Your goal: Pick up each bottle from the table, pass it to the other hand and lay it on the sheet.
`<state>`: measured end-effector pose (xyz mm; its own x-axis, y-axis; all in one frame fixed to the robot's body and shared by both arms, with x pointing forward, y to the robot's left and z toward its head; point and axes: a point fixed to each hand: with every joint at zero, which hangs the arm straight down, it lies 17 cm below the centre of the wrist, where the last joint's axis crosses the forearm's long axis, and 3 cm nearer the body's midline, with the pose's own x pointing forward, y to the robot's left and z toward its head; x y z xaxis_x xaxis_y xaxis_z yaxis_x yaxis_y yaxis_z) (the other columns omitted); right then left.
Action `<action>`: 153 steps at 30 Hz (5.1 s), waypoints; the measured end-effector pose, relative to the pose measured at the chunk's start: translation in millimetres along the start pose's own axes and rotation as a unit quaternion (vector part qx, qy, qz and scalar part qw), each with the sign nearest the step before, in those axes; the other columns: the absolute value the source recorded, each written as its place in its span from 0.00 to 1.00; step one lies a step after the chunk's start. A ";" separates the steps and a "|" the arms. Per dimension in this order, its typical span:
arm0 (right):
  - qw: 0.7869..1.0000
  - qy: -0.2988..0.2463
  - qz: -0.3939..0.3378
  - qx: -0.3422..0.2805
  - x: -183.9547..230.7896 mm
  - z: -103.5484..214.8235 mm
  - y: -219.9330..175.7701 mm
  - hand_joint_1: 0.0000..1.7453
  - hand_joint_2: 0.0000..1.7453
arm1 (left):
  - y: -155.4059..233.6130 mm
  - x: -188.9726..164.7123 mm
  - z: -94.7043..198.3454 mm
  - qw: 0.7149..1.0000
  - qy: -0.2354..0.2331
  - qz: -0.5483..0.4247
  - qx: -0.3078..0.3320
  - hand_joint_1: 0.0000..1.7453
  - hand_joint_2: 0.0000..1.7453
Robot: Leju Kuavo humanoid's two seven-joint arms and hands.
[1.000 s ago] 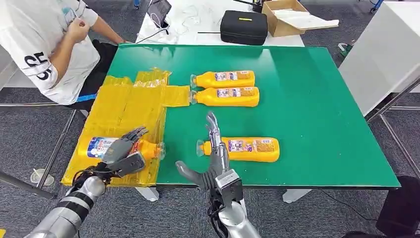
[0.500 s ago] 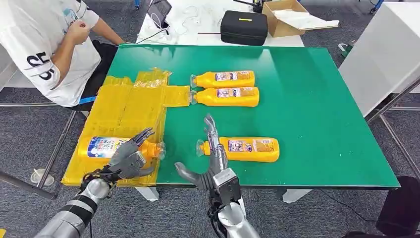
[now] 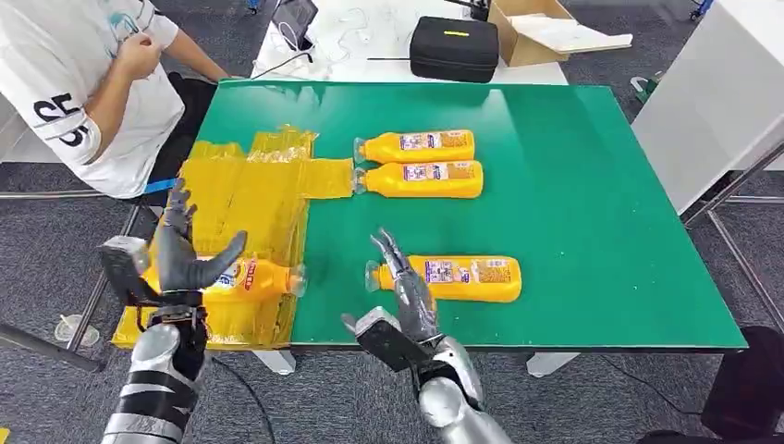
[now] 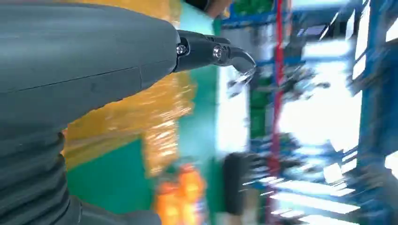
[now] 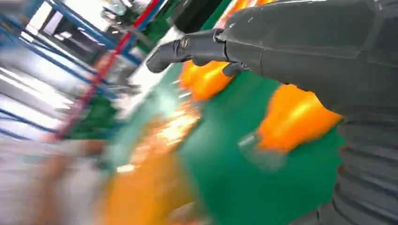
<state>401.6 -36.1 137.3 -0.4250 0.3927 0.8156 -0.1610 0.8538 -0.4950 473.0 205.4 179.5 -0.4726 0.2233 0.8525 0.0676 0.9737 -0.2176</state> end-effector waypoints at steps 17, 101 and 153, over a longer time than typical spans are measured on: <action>0.974 0.117 0.174 0.085 -115.5 35.5 -64.8 0.00 1.00 | 41.1 37.1 21.3 0.994 -0.042 -0.048 0.084 0.00 1.00; 0.980 -0.037 0.153 -0.122 -41.6 -4.6 -139.3 1.00 1.00 | -55.4 -40.3 58.5 0.993 0.095 0.065 -0.013 0.00 1.00; 0.989 -0.135 0.057 -0.030 36.4 -2.1 45.1 1.00 1.00 | -179.8 -27.1 92.8 0.914 0.177 0.295 -0.213 0.00 1.00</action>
<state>380.7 17.4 145.3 -0.6614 0.3892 0.6411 -0.0488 0.8307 -0.5546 392.1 20.0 151.4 0.0652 0.6432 0.7629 0.5909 0.5912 -0.5489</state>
